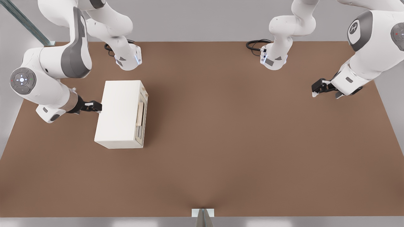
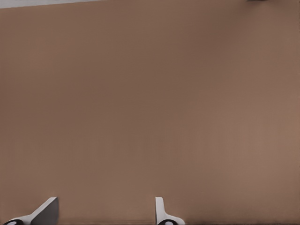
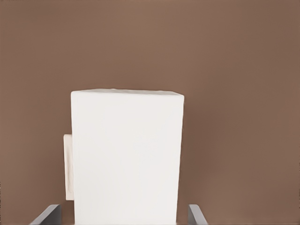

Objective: Keep left arm still and open the oven door with right arm

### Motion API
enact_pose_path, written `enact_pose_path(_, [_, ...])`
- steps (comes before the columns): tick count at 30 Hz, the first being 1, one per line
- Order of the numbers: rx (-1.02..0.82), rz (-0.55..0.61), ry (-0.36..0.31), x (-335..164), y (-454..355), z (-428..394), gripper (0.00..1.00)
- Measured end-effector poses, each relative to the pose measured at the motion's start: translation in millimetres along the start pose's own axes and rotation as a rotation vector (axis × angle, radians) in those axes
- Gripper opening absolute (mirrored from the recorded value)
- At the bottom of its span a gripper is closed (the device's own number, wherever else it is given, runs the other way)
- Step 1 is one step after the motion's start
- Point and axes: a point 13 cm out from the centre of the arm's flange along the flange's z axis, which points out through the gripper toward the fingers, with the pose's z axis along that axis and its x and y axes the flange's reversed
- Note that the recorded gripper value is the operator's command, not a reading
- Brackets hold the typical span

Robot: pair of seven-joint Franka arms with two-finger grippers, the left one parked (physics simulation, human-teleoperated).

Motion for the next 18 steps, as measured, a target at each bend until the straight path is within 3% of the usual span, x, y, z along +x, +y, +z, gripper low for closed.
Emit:
enact_pose_path(2, [0.007,-0.001,0.015,-3,2,6,1.0])
enact_pose_path(3, [0.026,-0.032,0.04,-7,17,19,0.77])
enact_pose_path(4, [0.049,-0.088,0.055,-18,53,31,0.22])
enact_pose_path(8, [0.232,-0.353,0.099,-5,241,80,0.21])
enact_pose_path(10, [0.396,-0.407,0.121,9,290,114,0.21])
enact_pose_path(18, [0.896,-0.186,0.142,-4,230,148,0.21])
